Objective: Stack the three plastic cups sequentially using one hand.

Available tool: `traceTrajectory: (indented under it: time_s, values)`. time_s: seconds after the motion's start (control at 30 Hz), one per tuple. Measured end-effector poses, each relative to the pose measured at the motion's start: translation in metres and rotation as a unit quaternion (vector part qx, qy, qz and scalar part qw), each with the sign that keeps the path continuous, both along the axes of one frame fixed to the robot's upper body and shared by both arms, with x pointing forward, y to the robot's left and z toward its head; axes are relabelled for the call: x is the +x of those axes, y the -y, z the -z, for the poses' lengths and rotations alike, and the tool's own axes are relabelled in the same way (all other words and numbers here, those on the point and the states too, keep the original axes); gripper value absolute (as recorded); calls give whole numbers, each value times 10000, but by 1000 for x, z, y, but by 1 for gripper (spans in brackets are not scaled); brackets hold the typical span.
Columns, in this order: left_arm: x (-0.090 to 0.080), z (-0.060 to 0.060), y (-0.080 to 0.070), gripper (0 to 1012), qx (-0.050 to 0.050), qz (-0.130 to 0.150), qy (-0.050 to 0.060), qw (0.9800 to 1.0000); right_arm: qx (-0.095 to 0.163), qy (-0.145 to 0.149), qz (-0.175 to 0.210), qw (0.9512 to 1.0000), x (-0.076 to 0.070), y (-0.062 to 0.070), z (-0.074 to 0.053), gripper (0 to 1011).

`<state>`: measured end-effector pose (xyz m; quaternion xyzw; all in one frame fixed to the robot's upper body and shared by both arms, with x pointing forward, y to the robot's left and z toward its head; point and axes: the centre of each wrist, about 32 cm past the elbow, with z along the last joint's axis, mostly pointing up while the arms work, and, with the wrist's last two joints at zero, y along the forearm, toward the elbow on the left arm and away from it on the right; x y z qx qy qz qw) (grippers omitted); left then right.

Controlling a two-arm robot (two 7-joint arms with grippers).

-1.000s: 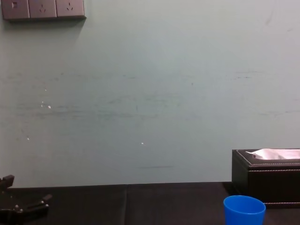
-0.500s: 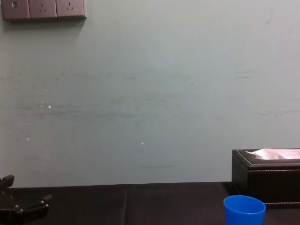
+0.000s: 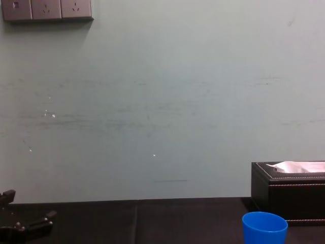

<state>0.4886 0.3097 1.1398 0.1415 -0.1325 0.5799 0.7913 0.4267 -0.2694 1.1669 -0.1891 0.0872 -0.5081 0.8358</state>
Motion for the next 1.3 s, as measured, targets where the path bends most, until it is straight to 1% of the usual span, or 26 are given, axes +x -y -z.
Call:
traceTrajectory:
  time_s: [0.27, 0.57, 0.6, 0.63, 0.8, 0.87, 0.93, 0.97, 1.13, 1.27, 1.3]
  values:
    - [0, 0, 0, 1000, 0, 0, 0, 10000, -9, 0, -32, 10000, 4, -2, 2, 1003]
    - [0, 0, 0, 1000, 0, 0, 0, 10000, -9, -9, -31, 10000, 3, -2, 2, 1002]
    - [0, 0, 0, 1000, 0, 0, 0, 10000, -9, -10, -31, 10000, 3, -2, 2, 979]
    - [0, 0, 0, 1000, 0, 0, 0, 10000, -9, -10, -32, 10000, 3, -2, 2, 979]
    - [0, 0, 0, 1000, 0, 0, 0, 10000, -6, -11, -32, 10000, 3, -2, 2, 869]
    - [0, 0, 0, 1000, 0, 0, 0, 10000, -4, -12, -32, 10000, 3, -2, 2, 802]
    - [0, 0, 0, 1000, 0, 0, 0, 10000, -4, -12, -31, 10000, 3, -2, 2, 768]
    - [0, 0, 0, 1000, 0, 0, 0, 10000, -2, -12, -31, 10000, 3, -2, 2, 733]
    - [0, 0, 0, 1000, 0, 0, 0, 10000, -1, -13, -30, 10000, 2, -2, 2, 719]
    - [0, 0, 0, 1000, 0, -1, 0, 10000, -24, 108, -27, 9999, 3, -1, -5, 719]
    - [0, 0, 0, 1000, 0, 0, 0, 10000, -32, 172, -35, 9998, 4, -2, -9, 719]
